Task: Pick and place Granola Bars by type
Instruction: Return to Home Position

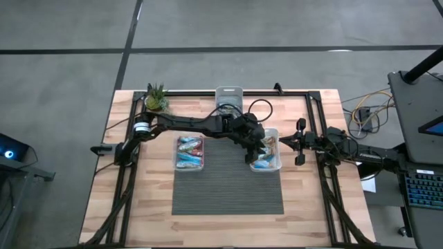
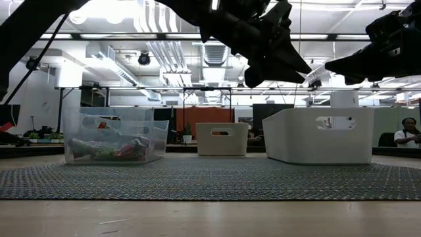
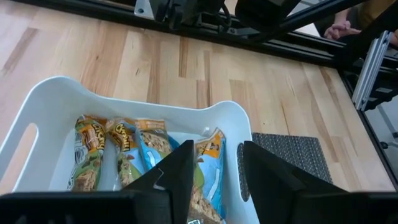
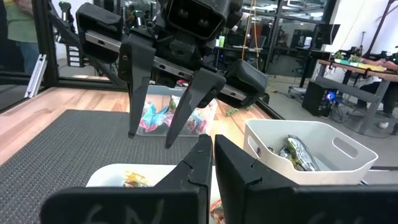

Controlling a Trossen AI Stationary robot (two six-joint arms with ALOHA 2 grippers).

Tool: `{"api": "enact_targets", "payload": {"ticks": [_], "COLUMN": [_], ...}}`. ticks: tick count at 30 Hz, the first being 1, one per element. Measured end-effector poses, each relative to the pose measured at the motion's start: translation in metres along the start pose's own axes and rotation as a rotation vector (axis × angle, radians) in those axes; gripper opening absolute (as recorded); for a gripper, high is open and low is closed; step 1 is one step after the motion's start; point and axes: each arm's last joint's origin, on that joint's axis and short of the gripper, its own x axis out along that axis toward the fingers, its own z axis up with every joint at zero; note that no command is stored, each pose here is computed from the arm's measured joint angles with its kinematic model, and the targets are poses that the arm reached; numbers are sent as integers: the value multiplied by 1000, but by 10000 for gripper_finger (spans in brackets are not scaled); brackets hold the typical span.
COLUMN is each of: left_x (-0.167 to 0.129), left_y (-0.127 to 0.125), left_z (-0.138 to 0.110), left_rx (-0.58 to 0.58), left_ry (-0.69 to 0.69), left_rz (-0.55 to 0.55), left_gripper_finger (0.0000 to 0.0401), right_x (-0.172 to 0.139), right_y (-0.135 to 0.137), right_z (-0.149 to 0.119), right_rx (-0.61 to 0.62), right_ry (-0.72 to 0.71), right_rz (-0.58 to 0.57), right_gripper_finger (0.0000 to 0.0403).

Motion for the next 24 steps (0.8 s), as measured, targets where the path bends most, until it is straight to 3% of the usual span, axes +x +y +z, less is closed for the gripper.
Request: {"api": "enact_targets", "payload": {"ticks": [7,14,19,24], "left_x": [0,-2,-16,-50], "left_y": [0,0,-5,-16], "left_z": [0,-6,-1,13], "left_rx": [9,-9,-15,-13], "left_ry": [4,69,85,81], "left_rz": [-5,-14,-12,-13], "left_gripper_finger": [111,9,1,1], "right_x": [0,0,0,0], "right_y": [0,0,0,0], "right_z": [0,0,0,0], "right_rx": [-2,-4,0,1], "right_ry": [0,0,0,0], "right_rz": [0,0,0,1], "right_gripper_finger": [9,9,9,9]}}
